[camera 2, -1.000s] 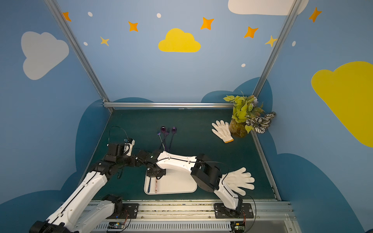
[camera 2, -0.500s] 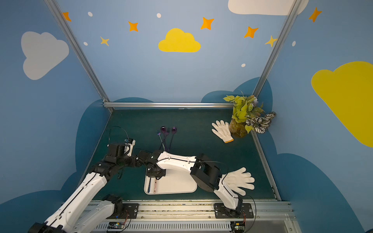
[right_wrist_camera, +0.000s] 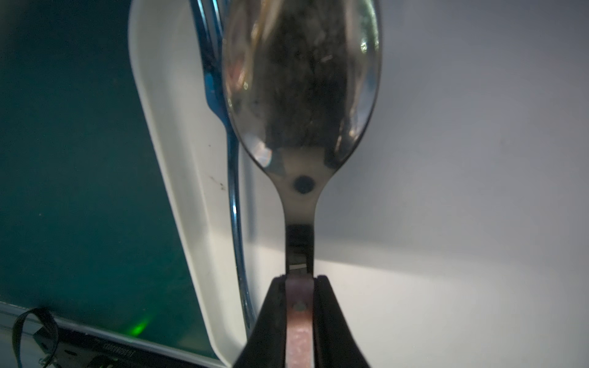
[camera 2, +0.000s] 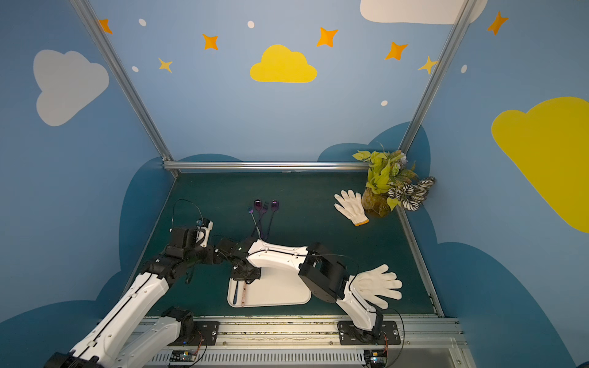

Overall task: Set the spoon and fork side by side
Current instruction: Place the spoon on the tray.

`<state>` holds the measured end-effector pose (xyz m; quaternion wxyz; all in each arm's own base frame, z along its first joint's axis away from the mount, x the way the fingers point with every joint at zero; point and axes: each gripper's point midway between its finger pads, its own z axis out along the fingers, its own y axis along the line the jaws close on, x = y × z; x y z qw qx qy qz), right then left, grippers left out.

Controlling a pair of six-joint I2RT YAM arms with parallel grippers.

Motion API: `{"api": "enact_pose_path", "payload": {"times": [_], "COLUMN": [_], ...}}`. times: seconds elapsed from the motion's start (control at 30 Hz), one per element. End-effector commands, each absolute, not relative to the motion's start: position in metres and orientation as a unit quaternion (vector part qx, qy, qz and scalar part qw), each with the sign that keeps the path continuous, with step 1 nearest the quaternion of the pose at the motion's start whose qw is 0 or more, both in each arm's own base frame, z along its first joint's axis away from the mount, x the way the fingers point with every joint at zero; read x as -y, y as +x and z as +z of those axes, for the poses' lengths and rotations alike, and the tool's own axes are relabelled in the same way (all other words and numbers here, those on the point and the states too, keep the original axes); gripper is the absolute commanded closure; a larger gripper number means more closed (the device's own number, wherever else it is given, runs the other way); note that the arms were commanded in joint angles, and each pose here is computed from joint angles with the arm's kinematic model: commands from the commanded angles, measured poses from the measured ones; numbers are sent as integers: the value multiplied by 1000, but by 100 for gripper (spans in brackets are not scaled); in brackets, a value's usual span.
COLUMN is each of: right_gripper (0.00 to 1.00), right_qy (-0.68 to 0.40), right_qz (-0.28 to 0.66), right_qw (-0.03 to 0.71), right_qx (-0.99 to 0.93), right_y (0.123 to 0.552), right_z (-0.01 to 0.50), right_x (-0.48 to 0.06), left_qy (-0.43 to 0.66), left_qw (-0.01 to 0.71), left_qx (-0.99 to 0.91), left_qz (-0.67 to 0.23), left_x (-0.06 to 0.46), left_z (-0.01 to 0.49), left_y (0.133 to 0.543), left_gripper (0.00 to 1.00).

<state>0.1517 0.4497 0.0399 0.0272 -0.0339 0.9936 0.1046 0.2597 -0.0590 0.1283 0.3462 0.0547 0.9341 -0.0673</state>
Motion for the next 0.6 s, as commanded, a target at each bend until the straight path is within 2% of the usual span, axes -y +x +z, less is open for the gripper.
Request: {"api": "enact_pose_path", "payload": {"times": [0.0,0.57], "right_gripper": [99,82], "right_qy": [-15,-12], "right_qz": [72,55], "right_qw": [18,11], "right_qx": [-997,-998], "right_y": [156,158], "right_z": [20,8], "right_x": [-434,-425], "left_qy": [59,64], "left_qw": [358,361], "left_qx": [-929,-927], "left_qz": [-79,-79], "left_x": [64,66], "left_z": [138,138], "left_y": [260,260], "left_gripper": [0,0]}}
